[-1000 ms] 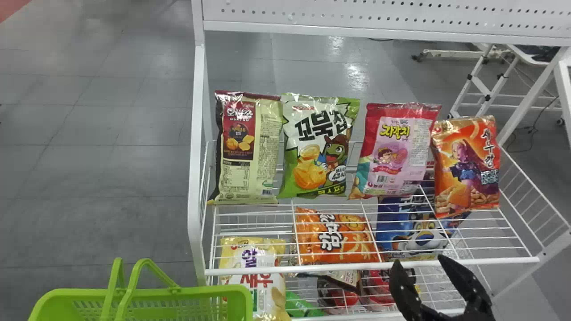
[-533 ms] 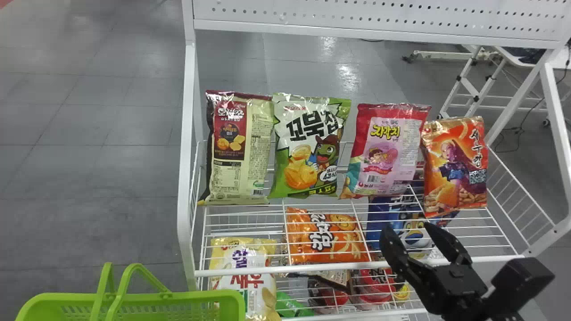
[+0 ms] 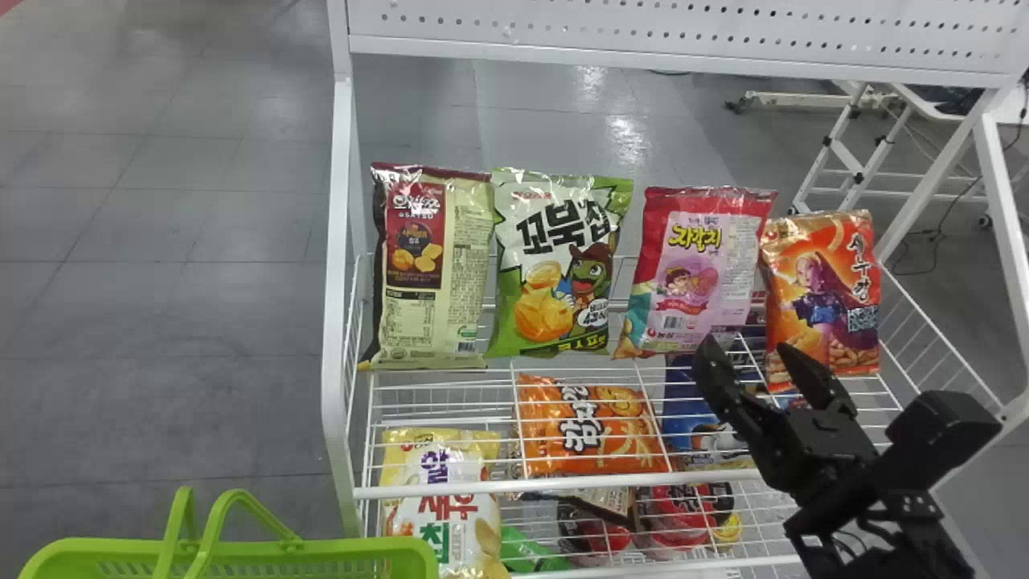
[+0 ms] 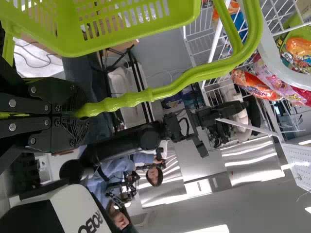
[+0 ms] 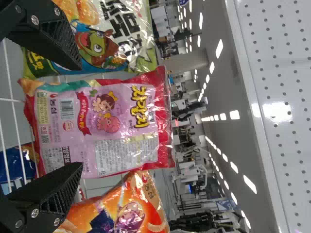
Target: Hold basket handle with left hand then pick Jagalchi snack with right hand and place into basket
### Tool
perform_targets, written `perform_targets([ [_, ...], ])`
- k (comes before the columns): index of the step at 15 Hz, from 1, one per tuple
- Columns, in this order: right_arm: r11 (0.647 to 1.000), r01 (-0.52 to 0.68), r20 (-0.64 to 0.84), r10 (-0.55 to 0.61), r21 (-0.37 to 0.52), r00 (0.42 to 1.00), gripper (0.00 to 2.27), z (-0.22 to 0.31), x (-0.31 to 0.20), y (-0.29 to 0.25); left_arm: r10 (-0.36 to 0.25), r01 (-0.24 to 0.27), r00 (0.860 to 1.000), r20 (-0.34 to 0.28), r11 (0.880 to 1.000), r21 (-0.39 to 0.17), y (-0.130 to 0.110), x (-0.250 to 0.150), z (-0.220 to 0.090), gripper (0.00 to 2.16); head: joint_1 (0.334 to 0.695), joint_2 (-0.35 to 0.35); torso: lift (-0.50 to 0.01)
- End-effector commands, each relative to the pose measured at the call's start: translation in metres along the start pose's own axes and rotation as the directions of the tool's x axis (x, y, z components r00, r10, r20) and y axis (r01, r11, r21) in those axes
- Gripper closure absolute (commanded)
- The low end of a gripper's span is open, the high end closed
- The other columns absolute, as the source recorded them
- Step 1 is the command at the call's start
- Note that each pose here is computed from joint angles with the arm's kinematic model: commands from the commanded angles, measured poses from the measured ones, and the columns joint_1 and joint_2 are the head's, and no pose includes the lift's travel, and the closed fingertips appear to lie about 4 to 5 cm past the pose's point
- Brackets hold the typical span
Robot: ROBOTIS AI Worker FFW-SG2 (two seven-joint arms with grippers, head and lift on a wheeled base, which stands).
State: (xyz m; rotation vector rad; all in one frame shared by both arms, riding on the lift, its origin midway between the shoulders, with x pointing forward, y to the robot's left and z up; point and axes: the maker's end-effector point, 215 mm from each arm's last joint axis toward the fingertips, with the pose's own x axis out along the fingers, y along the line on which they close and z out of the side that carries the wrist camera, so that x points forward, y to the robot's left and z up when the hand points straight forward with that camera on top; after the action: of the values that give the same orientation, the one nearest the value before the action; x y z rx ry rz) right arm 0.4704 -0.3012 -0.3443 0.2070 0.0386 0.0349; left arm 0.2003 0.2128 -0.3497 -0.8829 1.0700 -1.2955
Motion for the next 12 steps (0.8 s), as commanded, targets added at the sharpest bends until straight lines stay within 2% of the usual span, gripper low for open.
perform_targets([
  [1,1.000,0.024,0.024,-0.024,0.003,0.999,0.11,0.009,0.008,-0.002,-0.012,0.012,1.000,-0.007,1.000,0.008,-0.004,-0.001,-0.001,2.15,0.695,-0.153,-0.009],
  [8,0.996,0.085,0.013,-0.086,0.007,0.996,0.11,0.009,0.034,-0.016,-0.013,0.013,1.000,-0.013,1.000,0.028,-0.006,-0.005,0.000,2.15,0.695,-0.164,-0.009],
  [12,0.994,0.108,-0.008,-0.108,0.009,0.994,0.11,0.004,0.057,-0.029,-0.025,0.025,1.000,-0.013,0.998,0.058,-0.009,-0.006,0.003,2.15,0.695,-0.169,-0.009],
])
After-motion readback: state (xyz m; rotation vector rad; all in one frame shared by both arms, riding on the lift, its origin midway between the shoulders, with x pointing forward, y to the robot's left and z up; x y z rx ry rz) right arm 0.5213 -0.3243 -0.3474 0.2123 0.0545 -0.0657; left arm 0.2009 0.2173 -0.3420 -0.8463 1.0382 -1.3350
